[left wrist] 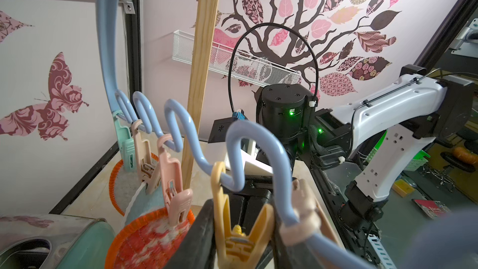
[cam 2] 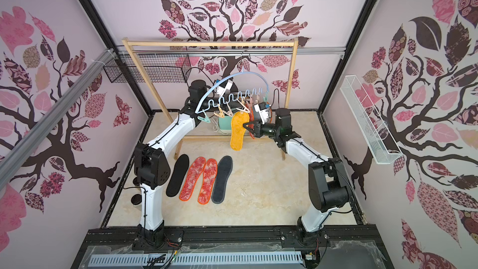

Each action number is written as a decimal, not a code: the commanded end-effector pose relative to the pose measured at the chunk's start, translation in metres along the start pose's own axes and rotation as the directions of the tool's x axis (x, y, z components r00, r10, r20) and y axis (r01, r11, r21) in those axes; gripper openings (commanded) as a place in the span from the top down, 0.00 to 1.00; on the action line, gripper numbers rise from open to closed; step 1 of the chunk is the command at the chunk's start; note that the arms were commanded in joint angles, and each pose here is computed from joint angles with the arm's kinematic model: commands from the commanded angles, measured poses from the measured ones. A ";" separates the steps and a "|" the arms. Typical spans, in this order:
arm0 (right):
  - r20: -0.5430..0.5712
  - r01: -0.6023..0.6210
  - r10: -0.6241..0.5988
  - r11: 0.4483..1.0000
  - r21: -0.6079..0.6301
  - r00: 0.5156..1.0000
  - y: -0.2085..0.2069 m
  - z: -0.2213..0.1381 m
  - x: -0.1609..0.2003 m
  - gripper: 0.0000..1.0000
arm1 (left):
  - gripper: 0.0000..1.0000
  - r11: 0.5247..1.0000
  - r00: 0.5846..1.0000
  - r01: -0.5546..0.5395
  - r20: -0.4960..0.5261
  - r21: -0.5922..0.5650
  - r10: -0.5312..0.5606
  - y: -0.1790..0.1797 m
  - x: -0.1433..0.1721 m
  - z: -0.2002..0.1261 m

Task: Take the shoe insoles off the hanger
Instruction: Open the clamp at the hanger.

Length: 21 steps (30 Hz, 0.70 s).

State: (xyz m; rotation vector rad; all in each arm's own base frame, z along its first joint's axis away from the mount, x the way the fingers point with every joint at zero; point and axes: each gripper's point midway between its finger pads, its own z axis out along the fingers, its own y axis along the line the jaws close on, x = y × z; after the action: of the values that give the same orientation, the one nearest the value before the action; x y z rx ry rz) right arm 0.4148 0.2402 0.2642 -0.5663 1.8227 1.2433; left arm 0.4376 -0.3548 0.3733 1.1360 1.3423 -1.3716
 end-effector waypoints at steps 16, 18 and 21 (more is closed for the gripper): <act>0.007 -0.051 0.051 0.999 0.001 0.999 -0.004 0.001 -0.004 0.99 | 0.90 0.999 0.999 -0.030 0.014 -0.038 0.030 0.005 -0.003 0.001; 0.018 -0.081 0.081 0.997 -0.004 0.997 -0.003 0.000 0.001 0.99 | 0.90 0.999 1.000 -0.023 0.013 -0.042 0.024 0.007 0.000 0.001; 0.048 -0.153 0.152 0.988 0.034 0.987 -0.009 -0.002 0.003 1.00 | 0.91 0.999 1.000 -0.014 0.010 -0.051 0.015 0.010 0.003 -0.001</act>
State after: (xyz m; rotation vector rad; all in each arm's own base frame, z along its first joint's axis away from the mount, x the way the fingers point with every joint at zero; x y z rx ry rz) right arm 0.4152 0.2393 0.2575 -0.4783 1.8619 1.2922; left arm 0.4459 -0.3553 0.3723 1.1003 1.3501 -1.3324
